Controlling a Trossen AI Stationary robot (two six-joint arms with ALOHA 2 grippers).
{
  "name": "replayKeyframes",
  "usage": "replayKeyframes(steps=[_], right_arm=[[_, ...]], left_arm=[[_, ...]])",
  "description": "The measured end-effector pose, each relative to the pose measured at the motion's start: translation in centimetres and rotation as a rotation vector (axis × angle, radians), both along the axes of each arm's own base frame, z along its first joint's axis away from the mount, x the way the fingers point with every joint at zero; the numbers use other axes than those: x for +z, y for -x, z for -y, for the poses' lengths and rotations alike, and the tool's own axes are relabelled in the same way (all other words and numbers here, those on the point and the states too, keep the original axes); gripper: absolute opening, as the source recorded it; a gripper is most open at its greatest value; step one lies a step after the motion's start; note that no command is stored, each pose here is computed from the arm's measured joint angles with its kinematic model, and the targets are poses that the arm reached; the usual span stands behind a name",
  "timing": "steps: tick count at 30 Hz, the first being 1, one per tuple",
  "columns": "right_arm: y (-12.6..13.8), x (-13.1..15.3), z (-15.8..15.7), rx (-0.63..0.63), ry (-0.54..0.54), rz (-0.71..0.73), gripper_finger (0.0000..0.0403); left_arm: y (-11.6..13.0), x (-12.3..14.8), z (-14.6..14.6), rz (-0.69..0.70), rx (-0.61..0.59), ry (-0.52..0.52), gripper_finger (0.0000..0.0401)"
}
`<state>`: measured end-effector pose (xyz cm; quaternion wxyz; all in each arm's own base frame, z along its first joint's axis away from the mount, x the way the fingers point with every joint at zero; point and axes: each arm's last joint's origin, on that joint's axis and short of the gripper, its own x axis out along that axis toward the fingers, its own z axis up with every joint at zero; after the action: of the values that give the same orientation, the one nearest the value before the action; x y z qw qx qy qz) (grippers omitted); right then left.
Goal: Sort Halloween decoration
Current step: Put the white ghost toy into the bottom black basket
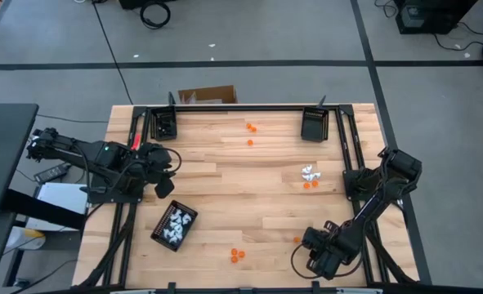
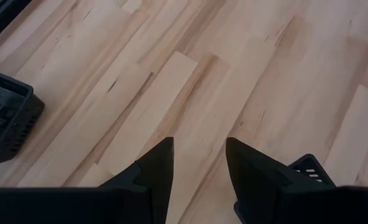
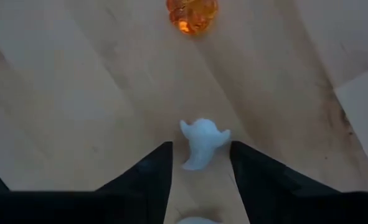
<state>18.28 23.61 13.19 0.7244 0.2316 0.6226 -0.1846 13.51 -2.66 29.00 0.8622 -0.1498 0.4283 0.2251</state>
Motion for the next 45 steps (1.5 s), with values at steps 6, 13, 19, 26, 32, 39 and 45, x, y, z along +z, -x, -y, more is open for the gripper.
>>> replayKeyframes(steps=[6, 13, 19, 26, 32, 39, 45], right_arm=[[-0.3, -0.1, 0.3, -0.018, 0.010, 0.015, 0.0156], [-0.7, -0.2, 0.6, -0.045, 0.003, 0.027, 0.0110], [-1.0, -0.2, 0.7, -0.088, -0.001, 0.044, 0.0079], [-2.2, -0.1, 0.2, -0.110, -0.086, 0.122, 0.0050], [-4.8, 0.6, -0.3, -0.093, -0.229, 0.295, 0.0050], [-10.1, 2.3, 2.6, -0.052, -0.275, 0.533, 0.0050], [-15.6, 4.6, 8.8, 0.017, -0.114, 0.676, 0.0050]], left_arm=[[0.0, 0.0, 0.0, 0.001, 0.001, 0.001, 0.0155], [-0.1, 0.0, 0.0, 0.011, 0.004, 0.005, 0.0155], [-0.1, 0.1, 0.0, 0.013, 0.005, 0.006, 0.0155], [-0.1, 0.1, 0.0, 0.013, 0.005, 0.006, 0.0155], [0.0, 0.1, 0.0, 0.014, -0.003, 0.022, 0.0155], [0.7, 1.7, -0.1, 0.012, -0.040, 0.023, 0.0155], [1.6, 4.3, -0.4, 0.019, -0.089, -0.007, 0.0155]])
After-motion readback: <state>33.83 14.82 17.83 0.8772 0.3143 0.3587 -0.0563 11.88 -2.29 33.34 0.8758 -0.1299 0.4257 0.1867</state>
